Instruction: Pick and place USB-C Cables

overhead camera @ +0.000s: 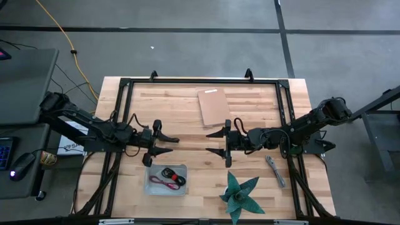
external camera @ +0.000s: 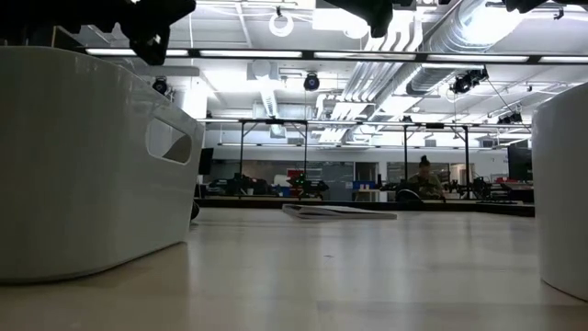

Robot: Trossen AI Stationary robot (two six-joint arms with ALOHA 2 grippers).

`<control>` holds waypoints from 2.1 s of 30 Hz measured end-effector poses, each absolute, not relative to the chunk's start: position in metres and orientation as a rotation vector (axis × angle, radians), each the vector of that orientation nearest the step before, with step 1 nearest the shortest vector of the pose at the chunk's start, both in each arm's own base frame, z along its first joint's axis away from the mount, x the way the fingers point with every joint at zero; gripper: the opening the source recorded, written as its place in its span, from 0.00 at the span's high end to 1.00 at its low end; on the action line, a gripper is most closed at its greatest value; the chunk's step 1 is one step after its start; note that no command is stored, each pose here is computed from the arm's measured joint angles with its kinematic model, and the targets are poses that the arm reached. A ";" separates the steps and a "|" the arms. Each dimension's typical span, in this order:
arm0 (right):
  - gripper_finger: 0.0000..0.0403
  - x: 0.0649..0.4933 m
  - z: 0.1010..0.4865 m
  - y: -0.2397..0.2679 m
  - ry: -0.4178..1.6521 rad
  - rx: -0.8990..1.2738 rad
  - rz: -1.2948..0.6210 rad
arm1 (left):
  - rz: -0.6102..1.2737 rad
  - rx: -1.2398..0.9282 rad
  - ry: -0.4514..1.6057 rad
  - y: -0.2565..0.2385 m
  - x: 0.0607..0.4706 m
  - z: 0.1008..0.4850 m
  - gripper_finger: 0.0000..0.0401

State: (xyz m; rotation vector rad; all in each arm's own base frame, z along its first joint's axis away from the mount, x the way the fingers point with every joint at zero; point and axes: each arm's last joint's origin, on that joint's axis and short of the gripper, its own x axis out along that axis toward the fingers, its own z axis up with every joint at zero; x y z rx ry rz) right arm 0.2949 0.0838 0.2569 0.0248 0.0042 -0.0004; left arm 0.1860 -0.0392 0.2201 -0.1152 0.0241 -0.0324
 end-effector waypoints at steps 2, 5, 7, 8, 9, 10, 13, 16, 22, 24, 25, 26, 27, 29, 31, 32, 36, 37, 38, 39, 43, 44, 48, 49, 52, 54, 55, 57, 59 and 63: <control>0.41 0.295 0.257 0.084 0.004 0.025 0.000 | -0.027 -0.122 0.025 -0.039 0.186 0.220 0.61; 0.41 0.295 0.257 0.084 0.004 0.025 -0.001 | -0.020 -0.122 0.024 -0.039 0.186 0.220 0.61; 0.41 0.295 0.257 0.084 0.004 0.025 -0.001 | -0.019 -0.122 0.024 -0.039 0.186 0.220 0.61; 0.41 0.295 0.257 0.084 0.004 0.025 -0.001 | -0.018 -0.122 0.024 -0.039 0.186 0.220 0.61; 0.41 0.295 0.257 0.084 0.004 0.025 -0.001 | -0.017 -0.123 0.024 -0.039 0.186 0.220 0.61; 0.41 0.295 0.257 0.084 0.004 0.025 -0.001 | -0.017 -0.123 0.024 -0.039 0.186 0.220 0.61; 0.41 0.295 0.257 0.084 0.004 0.025 -0.002 | -0.017 -0.122 0.024 -0.039 0.186 0.220 0.61; 0.41 0.295 0.257 0.084 0.004 0.025 -0.002 | -0.017 -0.123 0.024 -0.039 0.186 0.220 0.61; 0.41 0.295 0.257 0.084 0.004 0.025 -0.005 | -0.017 -0.122 0.024 -0.039 0.186 0.220 0.61; 0.41 0.295 0.257 0.084 0.004 0.025 -0.005 | -0.017 -0.122 0.024 -0.039 0.186 0.220 0.61; 0.41 0.295 0.257 0.084 0.004 0.025 -0.005 | -0.017 -0.123 0.024 -0.039 0.186 0.220 0.61; 0.41 0.295 0.257 0.084 0.004 0.025 -0.005 | -0.017 -0.122 0.024 -0.039 0.186 0.220 0.61; 0.41 0.295 0.257 0.084 0.004 0.025 -0.005 | -0.017 -0.122 0.024 -0.039 0.186 0.220 0.61; 0.41 0.295 0.257 0.084 0.004 0.025 -0.005 | -0.017 -0.122 0.024 -0.039 0.186 0.220 0.61; 0.41 0.295 0.257 0.084 0.004 0.025 -0.004 | -0.017 -0.122 0.024 -0.039 0.186 0.220 0.61; 0.41 0.295 0.257 0.084 0.003 0.025 -0.004 | -0.017 -0.122 0.024 -0.039 0.186 0.220 0.61; 0.41 0.295 0.257 0.084 0.003 0.025 -0.004 | -0.017 -0.122 0.024 -0.039 0.186 0.220 0.61; 0.41 0.295 0.257 0.084 0.003 0.025 -0.004 | -0.017 -0.122 0.025 -0.039 0.186 0.220 0.61; 0.41 0.295 0.257 0.084 0.003 0.025 -0.004 | -0.017 -0.122 0.024 -0.039 0.186 0.220 0.61; 0.41 0.295 0.257 0.084 0.003 0.025 -0.004 | -0.017 -0.122 0.024 -0.039 0.186 0.220 0.61; 0.41 0.295 0.257 0.084 0.003 0.025 -0.004 | -0.017 -0.121 0.032 -0.039 0.186 0.219 0.61; 0.41 0.295 0.257 0.084 0.003 0.025 -0.003 | -0.016 -0.122 0.037 -0.039 0.186 0.219 0.61; 0.41 0.295 0.257 0.084 0.003 0.025 -0.003 | -0.013 -0.189 0.053 -0.039 0.186 0.217 0.61; 0.41 0.295 0.257 0.084 0.003 0.025 -0.003 | -0.012 -0.208 0.060 -0.039 0.186 0.217 0.61; 0.41 0.295 0.257 0.084 0.003 0.025 0.000 | -0.006 -0.263 0.076 -0.039 0.187 0.214 0.61; 0.41 0.295 0.257 0.084 0.003 0.025 0.000 | 0.039 -0.315 0.090 -0.039 0.190 0.210 0.61; 0.41 0.295 0.257 0.084 0.003 0.025 0.000 | 0.071 -0.335 0.109 -0.038 0.191 0.208 0.61; 0.41 0.295 0.257 0.083 0.001 0.026 -0.003 | 0.155 -0.336 0.204 -0.037 0.197 0.203 0.61; 0.41 0.295 0.258 0.082 -0.005 0.028 -0.007 | 0.256 -0.314 0.336 -0.035 0.205 0.200 0.61; 0.41 0.296 0.258 0.079 -0.005 0.035 -0.016 | 0.458 -0.240 0.614 -0.029 0.219 0.187 0.61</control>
